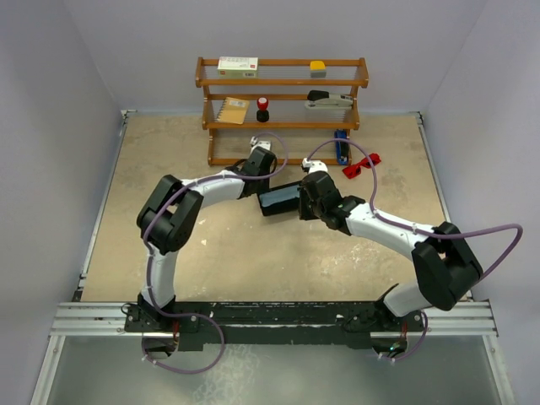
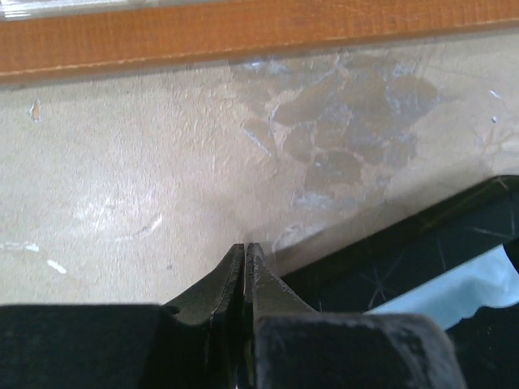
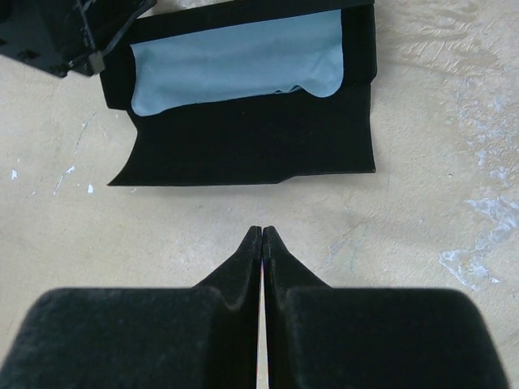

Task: Organize the sunglasses
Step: Adjust the sunglasses case at the center of the board.

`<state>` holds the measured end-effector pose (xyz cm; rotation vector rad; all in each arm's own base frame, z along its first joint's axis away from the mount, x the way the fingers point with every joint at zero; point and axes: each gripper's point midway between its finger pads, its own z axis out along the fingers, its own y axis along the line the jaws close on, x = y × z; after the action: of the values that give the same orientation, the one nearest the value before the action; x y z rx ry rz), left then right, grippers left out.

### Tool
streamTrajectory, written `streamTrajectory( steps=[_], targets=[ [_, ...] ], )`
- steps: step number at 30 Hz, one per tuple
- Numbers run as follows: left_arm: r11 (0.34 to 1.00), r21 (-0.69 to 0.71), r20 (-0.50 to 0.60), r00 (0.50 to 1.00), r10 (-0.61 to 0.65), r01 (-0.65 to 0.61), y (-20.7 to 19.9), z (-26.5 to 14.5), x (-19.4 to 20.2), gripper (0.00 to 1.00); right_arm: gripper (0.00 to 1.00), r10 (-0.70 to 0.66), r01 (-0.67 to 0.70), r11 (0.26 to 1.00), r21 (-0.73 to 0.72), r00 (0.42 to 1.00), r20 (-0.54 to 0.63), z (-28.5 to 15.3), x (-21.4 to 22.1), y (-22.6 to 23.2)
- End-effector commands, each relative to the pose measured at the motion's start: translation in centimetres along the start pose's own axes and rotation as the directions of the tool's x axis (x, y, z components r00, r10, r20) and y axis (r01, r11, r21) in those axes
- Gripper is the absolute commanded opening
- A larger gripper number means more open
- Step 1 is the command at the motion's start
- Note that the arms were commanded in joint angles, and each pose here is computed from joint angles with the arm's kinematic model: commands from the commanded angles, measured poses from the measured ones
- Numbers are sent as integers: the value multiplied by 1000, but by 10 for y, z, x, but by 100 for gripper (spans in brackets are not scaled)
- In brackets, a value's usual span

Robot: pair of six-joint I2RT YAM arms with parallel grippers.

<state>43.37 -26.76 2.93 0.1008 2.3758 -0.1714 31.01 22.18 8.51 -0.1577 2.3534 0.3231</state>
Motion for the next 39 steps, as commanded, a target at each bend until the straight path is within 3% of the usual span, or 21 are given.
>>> streamTrajectory(
  steps=[1,14,27,39],
  targets=[
    [999,36,72,997,-26,24,-14,-34,-20,0,0,11,-12,1000,14,999,36,0,-8,0],
    [999,51,37,999,-3,1,-32,-59,23,0,0,8,-9,1000,23,999,35,-4,-7,-3],
    [995,94,36,999,-32,29,-42,-82,38,0,0,37,-43,993,106,998,56,-12,-8,-20],
    [992,122,21,999,-32,29,-50,-90,51,0,0,92,-91,982,166,996,-3,9,11,-29]
  ],
)
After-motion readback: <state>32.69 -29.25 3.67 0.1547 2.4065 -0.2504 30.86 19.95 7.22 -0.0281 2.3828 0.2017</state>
